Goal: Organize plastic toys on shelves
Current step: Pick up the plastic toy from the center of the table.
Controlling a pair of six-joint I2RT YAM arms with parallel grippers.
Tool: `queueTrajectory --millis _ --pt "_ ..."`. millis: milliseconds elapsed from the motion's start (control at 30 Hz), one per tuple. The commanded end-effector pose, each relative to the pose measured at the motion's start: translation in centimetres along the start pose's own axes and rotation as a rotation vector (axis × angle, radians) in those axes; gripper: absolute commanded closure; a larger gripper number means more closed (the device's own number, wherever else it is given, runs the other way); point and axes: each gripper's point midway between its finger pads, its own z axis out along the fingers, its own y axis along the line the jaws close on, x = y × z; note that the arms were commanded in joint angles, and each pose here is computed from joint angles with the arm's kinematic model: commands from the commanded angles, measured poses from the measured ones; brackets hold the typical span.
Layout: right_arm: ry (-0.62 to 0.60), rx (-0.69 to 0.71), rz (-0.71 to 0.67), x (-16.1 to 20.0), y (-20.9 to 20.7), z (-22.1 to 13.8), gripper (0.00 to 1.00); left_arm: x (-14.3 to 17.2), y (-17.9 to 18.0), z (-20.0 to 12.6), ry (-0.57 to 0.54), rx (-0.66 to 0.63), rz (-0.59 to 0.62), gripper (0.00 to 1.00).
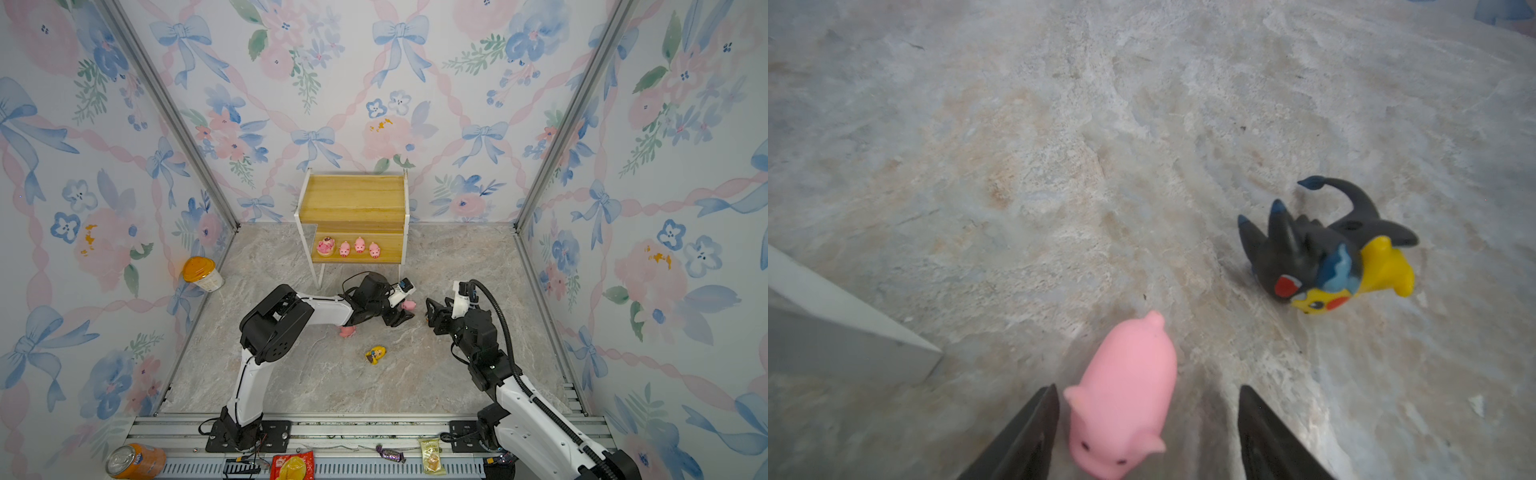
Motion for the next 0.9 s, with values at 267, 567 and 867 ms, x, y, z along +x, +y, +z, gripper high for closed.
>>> queueTrajectory --millis 267,567,867 --pt "-0.015 -0.014 0.009 0.2 -0.1 0.0 0.35 0.3 -1.7 -0.5 0.004 0.039 -0.012 0.40" --pt "-0.019 -0.016 0.011 0.2 -0.1 0.0 0.36 0.1 -1.4 -1.1 -0.016 0.004 -0.029 0.48" --pt "-0.029 -0.021 0.011 0.1 0.0 -0.1 0.36 -1.2 -0.5 -0.9 -0.087 -0.040 -0.065 0.46"
